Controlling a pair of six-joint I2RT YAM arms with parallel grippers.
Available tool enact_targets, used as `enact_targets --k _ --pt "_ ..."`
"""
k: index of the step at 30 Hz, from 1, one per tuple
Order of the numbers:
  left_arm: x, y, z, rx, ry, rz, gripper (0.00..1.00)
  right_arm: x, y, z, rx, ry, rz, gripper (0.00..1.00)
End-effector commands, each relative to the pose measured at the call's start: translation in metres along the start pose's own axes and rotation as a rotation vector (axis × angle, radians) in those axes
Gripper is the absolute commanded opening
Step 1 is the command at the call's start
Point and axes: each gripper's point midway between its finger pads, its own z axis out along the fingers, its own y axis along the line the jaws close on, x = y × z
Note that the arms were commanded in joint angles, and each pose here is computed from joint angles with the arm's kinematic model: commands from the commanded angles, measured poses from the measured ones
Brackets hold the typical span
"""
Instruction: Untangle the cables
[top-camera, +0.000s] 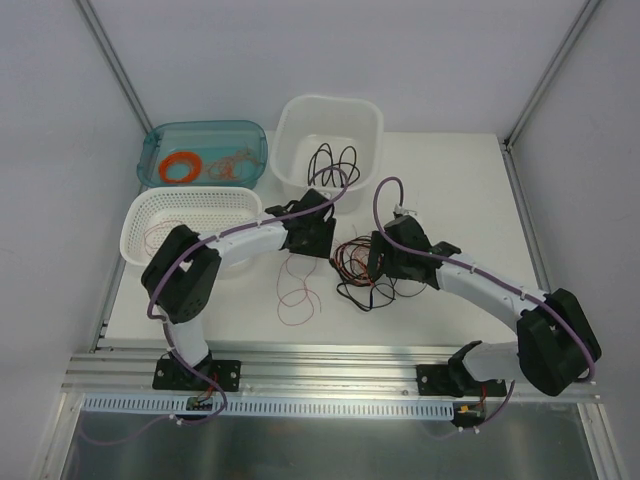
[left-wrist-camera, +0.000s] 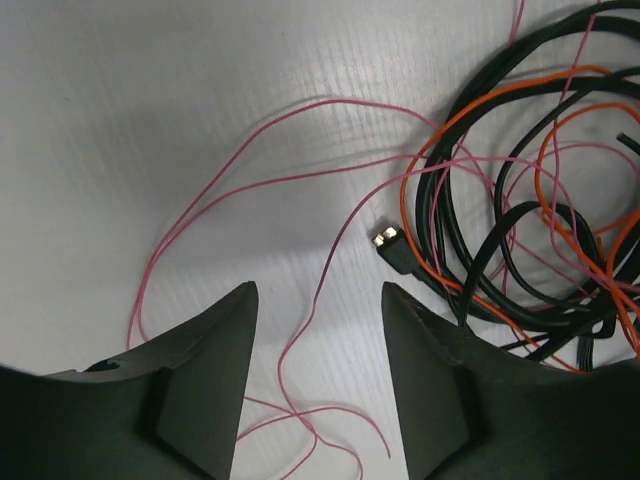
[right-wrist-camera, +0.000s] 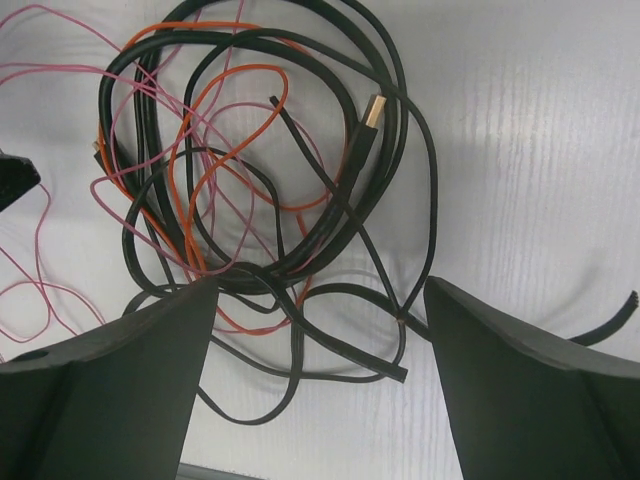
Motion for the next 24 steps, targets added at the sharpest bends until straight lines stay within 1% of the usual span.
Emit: enact_targets --k 1,2,4,5,7,8,9,13,14,16,17,19,20,22,23,24 --pt "-0.019 0.001 0.008 -0.044 -0.042 0.042 0.52 -0.008 0.01 0.006 -0.045 -0.036 0.068 0.88" --pt "-0.016 0.002 0.015 -0.053 -0.029 0.047 0.46 -0.008 0.01 0.007 -0.047 -0.036 0.074 0.89" --pt "-0.016 -0.001 0.02 -0.047 -0.019 0.046 0.38 -0.007 0.013 0.011 -0.057 -0.028 0.081 0.89" --pt "-0.012 0.001 0.024 -0.052 -0.003 0.046 0.31 -0.008 0.014 0.013 -0.058 -0.027 0.084 0.88" --pt "-0.01 0.002 0.028 -0.058 0.002 0.042 0.2 -0.008 0.017 0.016 -0.066 -0.025 0.091 0.88" --pt "-0.01 0.003 0.027 -0.062 0.0 0.041 0.07 -0.006 0.016 0.02 -0.058 -0.014 0.09 0.88" --pt "-0.009 0.004 0.026 -0.066 -0.002 0.041 0.01 -0.006 0.017 0.022 -0.056 -0.011 0.091 0.89" --pt "-0.021 0.006 0.003 -0.064 -0.061 0.056 0.0 0.001 0.01 0.033 -0.013 0.019 0.083 0.88" --pt "-0.032 0.004 -0.015 -0.054 -0.11 0.057 0.0 0.004 0.007 0.037 0.002 0.032 0.087 0.88" --pt "-0.039 0.006 -0.035 -0.05 -0.155 0.065 0.0 0.009 0.0 0.04 0.03 0.052 0.096 0.85" --pt "-0.053 0.005 -0.059 -0.039 -0.219 0.058 0.0 0.01 -0.004 0.042 0.046 0.061 0.108 0.84" --pt "-0.062 0.006 -0.085 -0.039 -0.266 0.071 0.0 0.014 -0.013 0.045 0.081 0.079 0.119 0.8" --pt "-0.073 0.006 -0.109 -0.027 -0.323 0.066 0.0 0.016 -0.016 0.045 0.094 0.085 0.128 0.78" --pt "-0.089 0.006 -0.147 -0.008 -0.399 0.081 0.0 0.02 -0.027 0.045 0.134 0.103 0.148 0.71" --pt "-0.094 0.007 -0.161 -0.009 -0.43 0.083 0.0 0.02 -0.031 0.045 0.146 0.104 0.157 0.64" --pt "-0.104 0.007 -0.179 -0.002 -0.47 0.081 0.0 0.021 -0.036 0.044 0.166 0.112 0.162 0.61"
